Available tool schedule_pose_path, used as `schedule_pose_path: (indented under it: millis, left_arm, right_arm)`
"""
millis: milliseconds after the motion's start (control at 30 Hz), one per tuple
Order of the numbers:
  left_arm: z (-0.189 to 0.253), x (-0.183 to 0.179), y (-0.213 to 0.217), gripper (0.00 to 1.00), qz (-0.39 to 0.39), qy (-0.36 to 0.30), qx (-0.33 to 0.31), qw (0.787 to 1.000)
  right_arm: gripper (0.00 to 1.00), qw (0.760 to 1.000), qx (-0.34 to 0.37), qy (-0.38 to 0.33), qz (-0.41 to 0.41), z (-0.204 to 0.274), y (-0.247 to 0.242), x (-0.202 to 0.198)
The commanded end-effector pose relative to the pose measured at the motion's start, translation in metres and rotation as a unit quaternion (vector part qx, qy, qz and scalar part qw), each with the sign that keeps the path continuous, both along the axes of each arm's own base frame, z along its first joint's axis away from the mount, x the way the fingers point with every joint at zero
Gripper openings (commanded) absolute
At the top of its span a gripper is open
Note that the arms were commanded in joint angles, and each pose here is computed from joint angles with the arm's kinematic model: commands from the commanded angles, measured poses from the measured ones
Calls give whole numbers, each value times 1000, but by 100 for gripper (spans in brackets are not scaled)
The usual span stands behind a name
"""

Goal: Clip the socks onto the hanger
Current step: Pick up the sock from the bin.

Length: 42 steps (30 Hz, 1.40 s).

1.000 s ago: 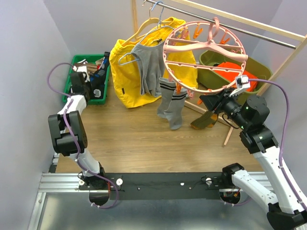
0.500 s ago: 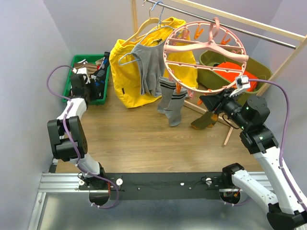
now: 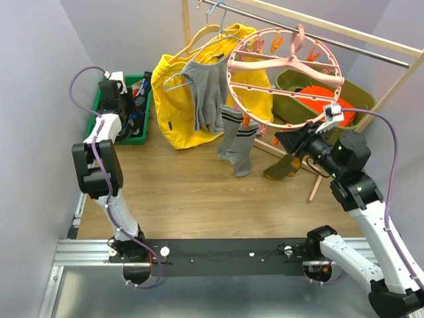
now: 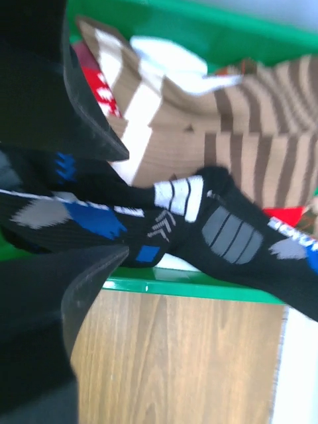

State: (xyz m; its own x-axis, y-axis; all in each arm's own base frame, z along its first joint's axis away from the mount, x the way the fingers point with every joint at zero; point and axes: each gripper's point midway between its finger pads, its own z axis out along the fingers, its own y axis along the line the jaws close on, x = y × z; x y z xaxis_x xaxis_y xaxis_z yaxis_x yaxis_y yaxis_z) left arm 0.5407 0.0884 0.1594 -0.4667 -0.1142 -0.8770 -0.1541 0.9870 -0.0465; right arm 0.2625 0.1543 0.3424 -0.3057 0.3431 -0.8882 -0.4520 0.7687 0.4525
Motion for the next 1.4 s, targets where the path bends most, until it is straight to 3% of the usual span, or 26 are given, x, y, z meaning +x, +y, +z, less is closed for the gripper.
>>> schedule_pose_path:
  millis: [0, 100, 133, 200, 233, 367, 500, 600, 800, 1000, 1233, 1367]
  left_arm:
    - [-30, 13, -8, 56, -17, 45, 10, 999]
    - [-42, 18, -8, 53, -21, 56, 14, 998]
    - [-52, 17, -8, 47, -20, 68, 14, 997]
    - [-54, 19, -7, 45, -19, 71, 16, 997]
    - [-55, 19, -6, 37, -18, 72, 18, 997]
    - [-50, 20, -7, 33, -21, 65, 22, 997]
    - [-46, 18, -10, 0, -29, 60, 18, 998]
    - [-25, 17, -11, 0, -30, 41, 21, 998]
    - [48, 9, -9, 0, -21, -28, 37, 999]
    - [165, -14, -3, 0, 7, -141, 68, 988]
    - [312, -71, -12, 0, 7, -301, 106, 948]
    - [363, -104, -19, 0, 2, -358, 122, 926]
  right_arm:
    - [1, 1000, -5, 2, 3, 2, 0, -3]
    - [1, 1000, -4, 5, 4, 1, 1, -2]
    - [1, 1000, -6, 6, 3, 0, 0, -2]
    - [1, 1000, -7, 6, 3, 0, 0, -2]
    - [1, 1000, -9, 5, 2, 0, -1, -2]
    - [1, 1000, -9, 6, 0, 0, -1, -2]
    - [1, 1000, -6, 6, 1, 1, -1, -3]
    - [1, 1000, -5, 2, 2, 4, -1, -4]
    - [1, 1000, 2, -5, 5, 9, 0, -6]
    - [1, 1000, 2, -12, 6, 14, -1, -8]
    - [1, 1000, 4, -20, 5, 19, -2, -8]
    - [1, 1000, 7, -21, 7, 19, -1, -10]
